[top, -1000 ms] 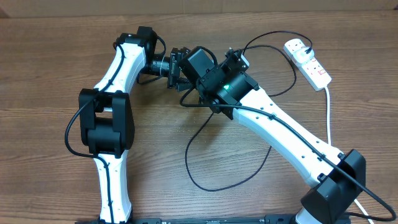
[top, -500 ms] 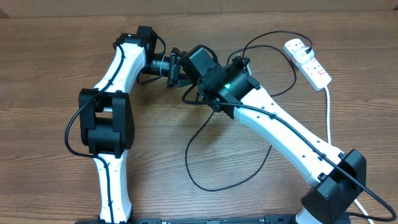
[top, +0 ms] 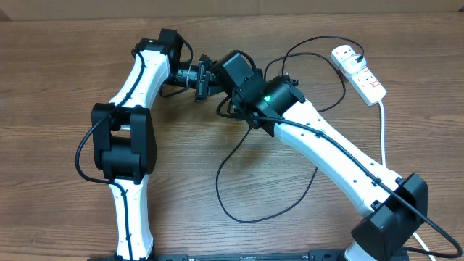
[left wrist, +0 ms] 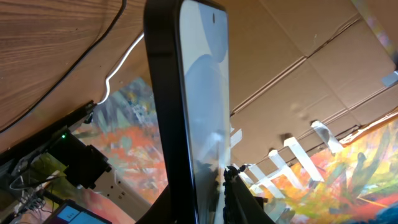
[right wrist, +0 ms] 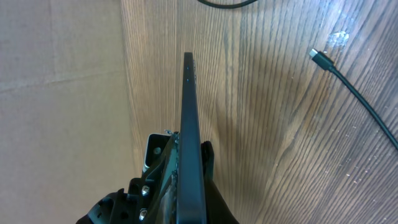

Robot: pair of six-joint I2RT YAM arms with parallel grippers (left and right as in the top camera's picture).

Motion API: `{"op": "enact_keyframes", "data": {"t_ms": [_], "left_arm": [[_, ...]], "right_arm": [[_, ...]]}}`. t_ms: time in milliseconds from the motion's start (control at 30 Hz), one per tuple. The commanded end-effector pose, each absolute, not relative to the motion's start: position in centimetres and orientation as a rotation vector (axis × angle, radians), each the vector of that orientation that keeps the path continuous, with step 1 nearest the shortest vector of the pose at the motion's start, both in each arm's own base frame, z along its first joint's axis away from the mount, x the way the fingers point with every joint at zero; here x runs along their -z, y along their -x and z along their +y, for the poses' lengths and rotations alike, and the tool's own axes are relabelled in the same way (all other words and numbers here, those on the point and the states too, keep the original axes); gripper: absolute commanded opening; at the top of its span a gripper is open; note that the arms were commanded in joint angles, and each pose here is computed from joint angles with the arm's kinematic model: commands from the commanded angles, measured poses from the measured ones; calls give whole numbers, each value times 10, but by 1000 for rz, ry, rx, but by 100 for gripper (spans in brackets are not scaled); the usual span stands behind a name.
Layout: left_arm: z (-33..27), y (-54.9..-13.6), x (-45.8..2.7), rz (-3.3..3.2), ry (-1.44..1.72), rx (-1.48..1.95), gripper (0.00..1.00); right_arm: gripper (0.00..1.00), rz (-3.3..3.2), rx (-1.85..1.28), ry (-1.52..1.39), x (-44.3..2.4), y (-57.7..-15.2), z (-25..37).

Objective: Plug charger to phone and switch on socket

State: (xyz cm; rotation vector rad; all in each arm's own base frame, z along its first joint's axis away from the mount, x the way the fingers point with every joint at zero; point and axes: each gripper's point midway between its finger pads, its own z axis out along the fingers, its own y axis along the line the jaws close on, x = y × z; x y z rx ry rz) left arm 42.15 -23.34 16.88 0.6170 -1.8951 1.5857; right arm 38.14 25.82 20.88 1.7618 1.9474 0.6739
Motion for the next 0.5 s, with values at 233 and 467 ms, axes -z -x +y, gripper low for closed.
{"op": "enact_keyframes", "data": {"t_ms": [233, 467], "left_arm": [[-237, -424, -184, -1831, -582, -1640, 4], [-237, -424, -183, -1838, -577, -1644, 4]], "right_arm": [[6, 1959, -801, -1849, -220, -375, 278], [16, 2025, -764, -1764, -218, -374, 277]]}}
